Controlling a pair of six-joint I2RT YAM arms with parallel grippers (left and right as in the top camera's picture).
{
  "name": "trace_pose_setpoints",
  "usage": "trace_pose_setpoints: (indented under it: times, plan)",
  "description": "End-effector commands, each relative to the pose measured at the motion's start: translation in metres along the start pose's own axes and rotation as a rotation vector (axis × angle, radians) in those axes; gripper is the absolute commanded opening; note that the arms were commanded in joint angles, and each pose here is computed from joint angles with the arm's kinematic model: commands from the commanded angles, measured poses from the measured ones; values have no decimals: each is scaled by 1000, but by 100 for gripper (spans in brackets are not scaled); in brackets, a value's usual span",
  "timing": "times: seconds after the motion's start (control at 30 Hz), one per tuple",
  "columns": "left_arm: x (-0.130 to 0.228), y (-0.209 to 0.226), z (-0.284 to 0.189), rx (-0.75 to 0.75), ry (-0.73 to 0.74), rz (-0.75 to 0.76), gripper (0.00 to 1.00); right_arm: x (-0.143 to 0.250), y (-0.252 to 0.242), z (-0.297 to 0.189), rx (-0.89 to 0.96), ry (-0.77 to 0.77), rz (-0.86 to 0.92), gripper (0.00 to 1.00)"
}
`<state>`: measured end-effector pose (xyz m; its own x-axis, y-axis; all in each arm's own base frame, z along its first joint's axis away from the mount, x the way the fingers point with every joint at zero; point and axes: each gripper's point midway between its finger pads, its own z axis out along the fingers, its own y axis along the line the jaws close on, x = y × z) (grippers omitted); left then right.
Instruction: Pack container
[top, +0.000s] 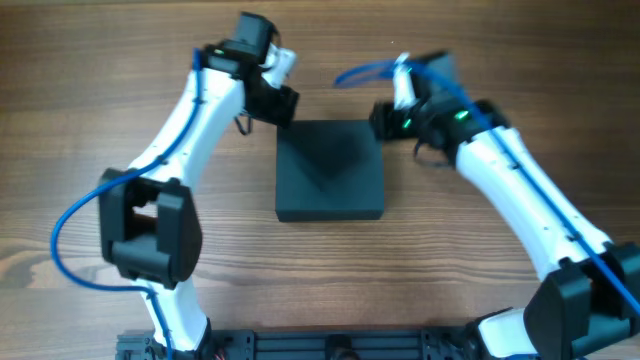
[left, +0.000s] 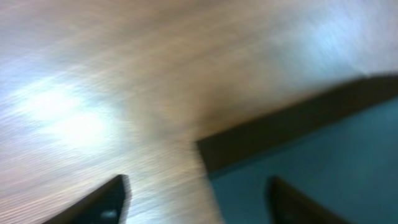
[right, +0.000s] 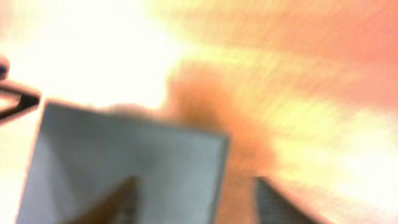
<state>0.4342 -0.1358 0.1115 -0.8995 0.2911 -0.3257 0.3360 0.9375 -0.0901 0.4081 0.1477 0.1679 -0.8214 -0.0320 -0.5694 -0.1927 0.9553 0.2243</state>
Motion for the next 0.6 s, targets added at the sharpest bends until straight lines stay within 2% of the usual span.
trace_pose_setpoints:
  times: [0.0, 0.1, 0.2, 0.3, 0.43, 0.57]
  plan:
    - [-22, 43, -51, -84, -135, -67, 100, -58, -40, -29, 88, -151, 4, 100]
    - [-20, 93, -63, -128, -176, -191, 100, -99, -89, -62, 184, -280, 48, 100]
    - [-8, 135, -74, -160, -188, -337, 100, -104, -116, -77, 222, -293, 23, 100]
    - [2, 164, -101, -196, -233, -423, 100, -90, -153, -99, 315, -279, 161, 100]
    - [3, 162, -135, -213, -294, -420, 100, -72, -164, -123, 383, -256, 199, 100]
    - [6, 146, -160, -212, -341, -398, 100, -47, -154, -145, 390, -247, 197, 100]
